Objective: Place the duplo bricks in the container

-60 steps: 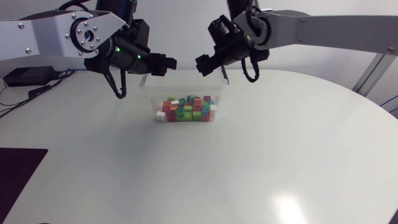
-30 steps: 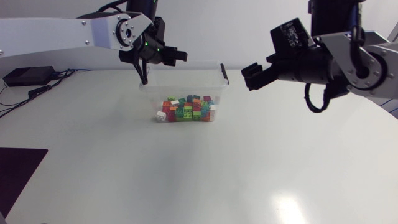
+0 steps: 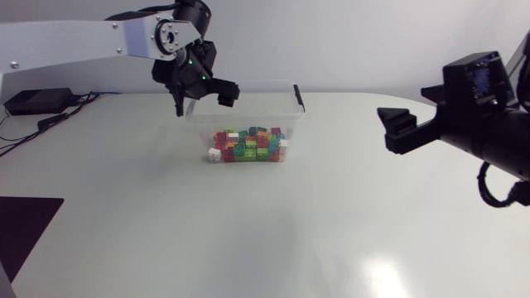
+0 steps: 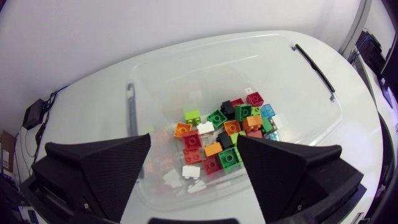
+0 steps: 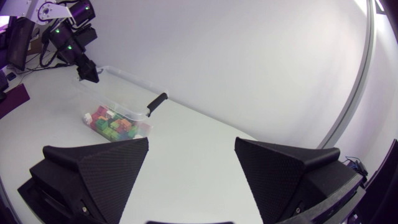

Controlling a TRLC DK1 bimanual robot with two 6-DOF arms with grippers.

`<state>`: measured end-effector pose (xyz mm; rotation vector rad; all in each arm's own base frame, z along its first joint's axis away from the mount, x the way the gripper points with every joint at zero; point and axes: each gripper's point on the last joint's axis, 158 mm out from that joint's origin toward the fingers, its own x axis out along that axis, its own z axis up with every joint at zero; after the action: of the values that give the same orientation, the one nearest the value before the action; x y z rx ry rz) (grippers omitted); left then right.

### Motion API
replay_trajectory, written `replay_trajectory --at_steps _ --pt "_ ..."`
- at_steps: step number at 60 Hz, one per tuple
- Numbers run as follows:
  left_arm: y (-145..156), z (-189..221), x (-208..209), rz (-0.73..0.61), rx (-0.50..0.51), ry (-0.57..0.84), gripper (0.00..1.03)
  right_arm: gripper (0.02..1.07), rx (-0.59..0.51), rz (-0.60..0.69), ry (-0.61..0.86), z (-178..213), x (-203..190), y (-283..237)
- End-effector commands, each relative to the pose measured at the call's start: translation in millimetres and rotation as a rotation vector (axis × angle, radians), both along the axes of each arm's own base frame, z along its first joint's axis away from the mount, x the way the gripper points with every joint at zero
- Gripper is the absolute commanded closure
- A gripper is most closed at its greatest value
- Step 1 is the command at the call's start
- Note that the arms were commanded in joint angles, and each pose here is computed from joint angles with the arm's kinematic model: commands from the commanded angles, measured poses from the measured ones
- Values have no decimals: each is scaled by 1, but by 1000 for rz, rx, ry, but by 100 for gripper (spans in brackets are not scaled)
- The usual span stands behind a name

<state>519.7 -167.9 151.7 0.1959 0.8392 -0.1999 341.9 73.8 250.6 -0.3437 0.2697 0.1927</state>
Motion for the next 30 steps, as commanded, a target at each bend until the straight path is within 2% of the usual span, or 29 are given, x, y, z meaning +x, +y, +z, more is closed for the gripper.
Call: replay_trajectory --at_steps 1,12,19,30 --pt "19 36 -15 1 4 -58 3 7 -17 -39 -10 -5 -11 -17" --pt "55 74 -58 12 4 -161 4 7 -9 -135 -66 -1 -38 -55" --pt "75 93 -85 44 -19 -230 4 7 -17 -148 -92 -6 -54 -62" --pt "102 103 -129 84 -33 -277 4 7 -14 -173 -138 -6 -75 -71"
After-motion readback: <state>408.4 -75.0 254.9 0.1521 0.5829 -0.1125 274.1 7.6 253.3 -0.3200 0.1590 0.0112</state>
